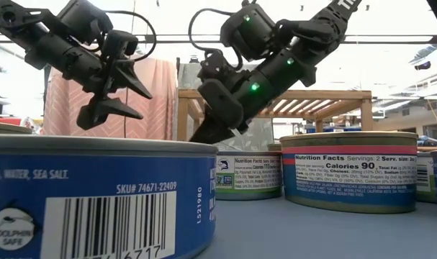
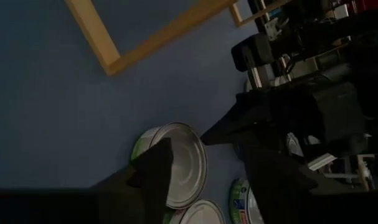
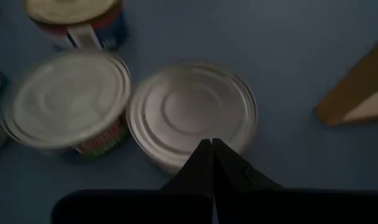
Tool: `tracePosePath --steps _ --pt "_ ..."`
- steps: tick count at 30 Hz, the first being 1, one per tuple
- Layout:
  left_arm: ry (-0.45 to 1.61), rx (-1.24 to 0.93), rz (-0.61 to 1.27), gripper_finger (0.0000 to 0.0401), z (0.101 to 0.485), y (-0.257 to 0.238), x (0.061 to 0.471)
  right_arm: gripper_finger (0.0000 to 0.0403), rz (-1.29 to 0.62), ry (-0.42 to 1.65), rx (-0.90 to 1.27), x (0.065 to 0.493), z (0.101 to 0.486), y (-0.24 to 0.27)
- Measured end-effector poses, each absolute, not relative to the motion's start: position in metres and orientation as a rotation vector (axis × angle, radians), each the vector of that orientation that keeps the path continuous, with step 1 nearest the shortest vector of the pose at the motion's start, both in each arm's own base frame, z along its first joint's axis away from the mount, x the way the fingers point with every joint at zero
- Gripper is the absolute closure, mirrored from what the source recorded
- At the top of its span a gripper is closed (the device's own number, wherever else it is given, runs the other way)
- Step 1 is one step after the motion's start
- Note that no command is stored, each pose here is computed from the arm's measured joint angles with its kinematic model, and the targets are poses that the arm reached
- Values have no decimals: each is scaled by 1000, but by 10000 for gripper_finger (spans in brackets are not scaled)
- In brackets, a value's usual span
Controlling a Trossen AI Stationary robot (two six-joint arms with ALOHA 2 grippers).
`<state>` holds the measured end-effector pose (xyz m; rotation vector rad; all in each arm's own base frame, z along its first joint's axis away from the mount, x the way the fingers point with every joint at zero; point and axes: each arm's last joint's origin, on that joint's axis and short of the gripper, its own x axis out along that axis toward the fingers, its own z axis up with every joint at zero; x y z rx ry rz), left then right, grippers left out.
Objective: Stack canned seafood by type on shelf
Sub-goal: Put the green tuna can on the shelf
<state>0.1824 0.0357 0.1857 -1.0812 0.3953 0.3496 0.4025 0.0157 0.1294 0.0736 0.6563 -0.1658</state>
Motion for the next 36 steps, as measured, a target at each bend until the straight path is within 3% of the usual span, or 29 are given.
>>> tracePosePath --steps 6,21,36 --pt "396 -1079 369 172 184 36 183 403 -187 667 111 394 121 15" --pt "528 -1172 425 171 160 37 193 403 -202 671 117 393 119 14" --pt "490 -1216 363 171 163 37 199 403 -218 756 115 384 105 12"
